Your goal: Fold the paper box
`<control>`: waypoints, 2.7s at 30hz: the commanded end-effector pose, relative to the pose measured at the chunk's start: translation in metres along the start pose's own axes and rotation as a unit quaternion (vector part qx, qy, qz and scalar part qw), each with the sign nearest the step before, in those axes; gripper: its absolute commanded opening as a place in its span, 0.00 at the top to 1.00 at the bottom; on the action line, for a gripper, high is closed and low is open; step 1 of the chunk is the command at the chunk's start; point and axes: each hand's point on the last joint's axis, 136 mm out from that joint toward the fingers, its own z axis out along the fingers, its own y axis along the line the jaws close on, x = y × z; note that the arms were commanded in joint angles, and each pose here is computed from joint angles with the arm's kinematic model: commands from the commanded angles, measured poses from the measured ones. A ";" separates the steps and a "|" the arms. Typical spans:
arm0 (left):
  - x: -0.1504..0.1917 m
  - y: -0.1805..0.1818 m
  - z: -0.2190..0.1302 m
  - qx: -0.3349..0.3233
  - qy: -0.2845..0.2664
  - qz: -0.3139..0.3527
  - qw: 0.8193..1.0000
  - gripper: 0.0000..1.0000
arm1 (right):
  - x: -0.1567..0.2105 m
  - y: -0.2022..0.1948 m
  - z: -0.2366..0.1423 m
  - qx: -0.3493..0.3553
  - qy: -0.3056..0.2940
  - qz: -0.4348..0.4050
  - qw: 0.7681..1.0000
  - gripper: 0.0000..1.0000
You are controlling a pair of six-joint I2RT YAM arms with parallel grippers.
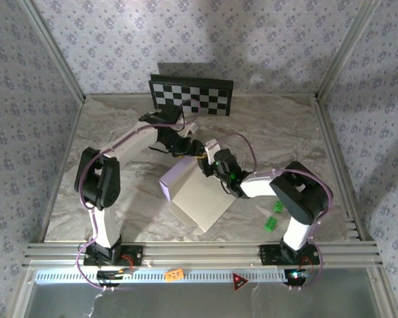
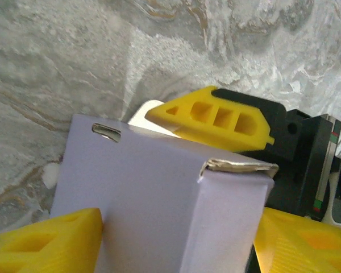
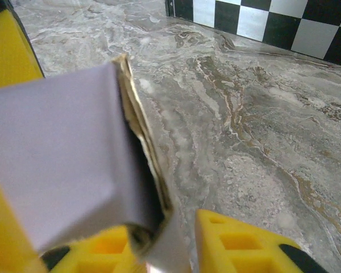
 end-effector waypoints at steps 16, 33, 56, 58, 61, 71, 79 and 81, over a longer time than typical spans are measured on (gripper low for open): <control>-0.005 -0.041 -0.050 0.000 -0.042 0.032 0.999 0.31 | 0.010 0.003 -0.024 -0.055 -0.022 -0.027 0.998 0.54; 0.004 0.003 -0.027 -0.076 0.000 0.012 0.997 0.63 | -0.018 0.002 -0.026 -0.077 -0.108 -0.047 0.990 0.55; 0.007 0.001 -0.021 -0.067 0.013 0.013 0.998 0.68 | -0.047 -0.012 -0.007 -0.035 -0.163 -0.025 0.986 0.89; 0.008 -0.002 -0.019 -0.065 0.014 0.017 0.998 0.68 | -0.045 -0.015 -0.007 -0.024 -0.158 -0.022 0.987 0.95; 0.010 -0.003 -0.017 -0.062 0.016 0.018 0.998 0.69 | -0.040 -0.020 -0.006 -0.002 -0.144 -0.023 0.989 1.00; 0.012 -0.002 -0.018 -0.068 0.015 0.021 0.997 0.67 | -0.014 -0.009 -0.011 -0.032 -0.104 -0.033 0.993 0.80; 0.013 -0.005 -0.020 -0.067 0.015 0.023 0.997 0.65 | 0.022 -0.007 -0.008 -0.048 -0.079 -0.019 0.996 0.69; 0.012 -0.004 -0.020 -0.067 0.015 0.023 0.997 0.65 | 0.029 -0.006 -0.002 -0.053 -0.071 -0.020 0.996 0.69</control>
